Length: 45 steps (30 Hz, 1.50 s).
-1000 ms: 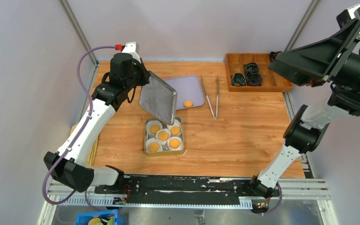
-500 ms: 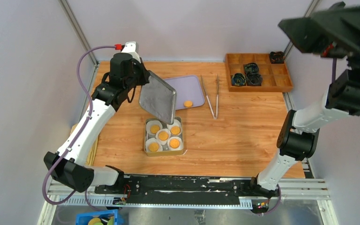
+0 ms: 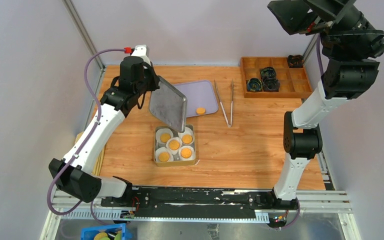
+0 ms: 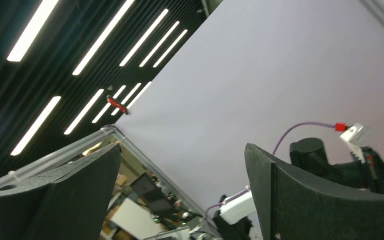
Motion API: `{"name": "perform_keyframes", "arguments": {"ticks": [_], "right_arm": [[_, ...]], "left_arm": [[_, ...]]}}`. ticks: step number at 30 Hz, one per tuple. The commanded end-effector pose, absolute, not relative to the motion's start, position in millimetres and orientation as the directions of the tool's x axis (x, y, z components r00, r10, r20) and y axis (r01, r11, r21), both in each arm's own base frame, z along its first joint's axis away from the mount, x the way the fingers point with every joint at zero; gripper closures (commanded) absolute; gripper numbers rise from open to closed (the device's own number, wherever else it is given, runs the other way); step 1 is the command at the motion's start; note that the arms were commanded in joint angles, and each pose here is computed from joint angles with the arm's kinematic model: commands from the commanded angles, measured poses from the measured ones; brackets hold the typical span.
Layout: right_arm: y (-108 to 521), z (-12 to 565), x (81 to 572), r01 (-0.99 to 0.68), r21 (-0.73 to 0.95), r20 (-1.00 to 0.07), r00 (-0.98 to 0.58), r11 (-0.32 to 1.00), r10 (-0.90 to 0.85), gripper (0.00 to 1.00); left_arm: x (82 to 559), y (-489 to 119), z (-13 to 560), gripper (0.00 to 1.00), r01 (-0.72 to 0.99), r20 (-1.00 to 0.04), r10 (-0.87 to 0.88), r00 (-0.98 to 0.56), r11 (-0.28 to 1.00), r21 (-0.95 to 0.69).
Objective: Pack the cookies
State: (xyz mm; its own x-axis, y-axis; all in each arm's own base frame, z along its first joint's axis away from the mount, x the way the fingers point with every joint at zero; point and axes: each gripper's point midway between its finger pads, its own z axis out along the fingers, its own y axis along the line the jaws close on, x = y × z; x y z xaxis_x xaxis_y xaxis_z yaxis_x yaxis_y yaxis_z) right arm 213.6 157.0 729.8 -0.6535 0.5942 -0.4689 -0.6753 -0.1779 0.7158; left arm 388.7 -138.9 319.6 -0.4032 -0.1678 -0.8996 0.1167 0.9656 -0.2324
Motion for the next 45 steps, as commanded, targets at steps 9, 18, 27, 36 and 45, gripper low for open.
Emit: {"name": "perform_keyframes", "arguments": {"ticks": [9,18,27,36,45], "right_arm": [[165,683,252,-0.802,0.597,-0.655,-0.473,0.019,0.589,0.0],[157,770,66,-0.98,0.178,-0.736,-0.07,0.093,0.674,0.0],[144,782,51,-0.89,0.129,-0.727,0.215,0.438,0.652,0.0],[137,698,131,-0.807,0.369,-0.838,-0.075,0.46,0.541,0.0],[131,684,114,-0.685,0.342,-0.882,0.003,0.643,0.472,0.01]], "left_arm": [[396,-135,321,0.99,0.092,-0.911,-0.153,-0.383,0.975,-0.203],[396,-129,328,0.99,0.07,-0.916,-0.145,-0.375,0.98,-0.184],[393,-125,333,0.99,0.056,-0.917,-0.14,-0.375,0.983,-0.173],[394,-127,334,0.99,0.055,-0.913,-0.153,-0.377,0.981,-0.187],[401,-134,328,1.0,0.059,-0.904,-0.16,-0.397,0.978,-0.199]]}}
